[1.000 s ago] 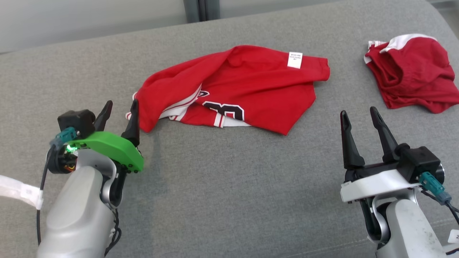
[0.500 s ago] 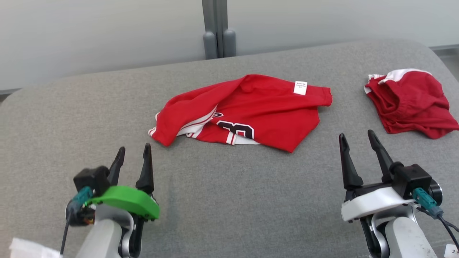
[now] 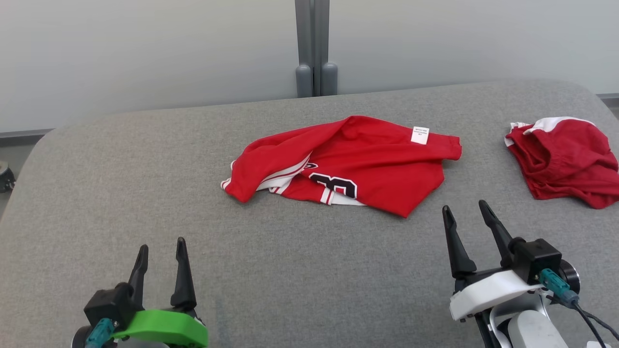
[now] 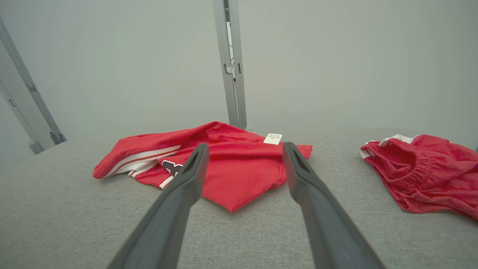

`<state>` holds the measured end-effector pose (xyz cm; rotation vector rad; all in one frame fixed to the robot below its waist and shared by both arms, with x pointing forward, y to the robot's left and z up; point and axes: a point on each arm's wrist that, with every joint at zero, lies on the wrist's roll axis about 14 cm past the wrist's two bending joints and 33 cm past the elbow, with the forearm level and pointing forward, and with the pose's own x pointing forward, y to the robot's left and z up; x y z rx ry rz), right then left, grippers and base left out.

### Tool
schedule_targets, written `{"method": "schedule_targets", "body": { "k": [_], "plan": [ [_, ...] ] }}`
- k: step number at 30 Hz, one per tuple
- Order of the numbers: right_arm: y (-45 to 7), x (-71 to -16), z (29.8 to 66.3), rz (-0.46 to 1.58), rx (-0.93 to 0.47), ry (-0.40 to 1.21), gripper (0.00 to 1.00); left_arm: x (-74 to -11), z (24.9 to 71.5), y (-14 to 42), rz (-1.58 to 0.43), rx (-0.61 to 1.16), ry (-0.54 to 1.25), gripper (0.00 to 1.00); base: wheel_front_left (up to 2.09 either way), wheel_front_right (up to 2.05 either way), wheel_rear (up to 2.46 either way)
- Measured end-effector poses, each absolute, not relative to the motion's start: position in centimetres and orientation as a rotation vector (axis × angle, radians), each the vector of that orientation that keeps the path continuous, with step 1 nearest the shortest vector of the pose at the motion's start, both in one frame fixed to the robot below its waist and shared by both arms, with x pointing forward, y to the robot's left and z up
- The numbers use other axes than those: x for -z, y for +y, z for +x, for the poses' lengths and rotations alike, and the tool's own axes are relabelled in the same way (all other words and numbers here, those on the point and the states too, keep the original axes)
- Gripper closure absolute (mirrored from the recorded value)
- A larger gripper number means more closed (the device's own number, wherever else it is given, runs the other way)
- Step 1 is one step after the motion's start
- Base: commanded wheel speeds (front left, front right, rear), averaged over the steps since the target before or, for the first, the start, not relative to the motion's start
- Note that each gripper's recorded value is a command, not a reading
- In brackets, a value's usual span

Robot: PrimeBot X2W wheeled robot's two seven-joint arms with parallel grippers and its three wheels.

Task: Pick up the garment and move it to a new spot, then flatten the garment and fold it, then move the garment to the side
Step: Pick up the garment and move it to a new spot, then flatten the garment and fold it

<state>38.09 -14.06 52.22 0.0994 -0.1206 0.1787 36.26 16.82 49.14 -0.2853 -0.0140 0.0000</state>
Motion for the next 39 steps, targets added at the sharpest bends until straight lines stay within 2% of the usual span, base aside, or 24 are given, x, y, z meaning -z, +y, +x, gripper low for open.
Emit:
{"method": "schedule_targets", "body": {
  "k": [10, 39],
  "plan": [
    [-12.4, -51.3, 37.6, 0.130, -0.223, -0.088, 0.00, -48.6, 34.9, 16.5, -0.297, -0.012, -0.006, 0.00, 0.00, 0.00, 0.00],
    [-12.6, -50.0, 38.4, 0.144, -0.214, -0.052, 0.00, -47.2, 35.7, 16.0, -0.278, 0.006, 0.037, 0.00, 0.00, 0.00, 0.00]
  ]
}}
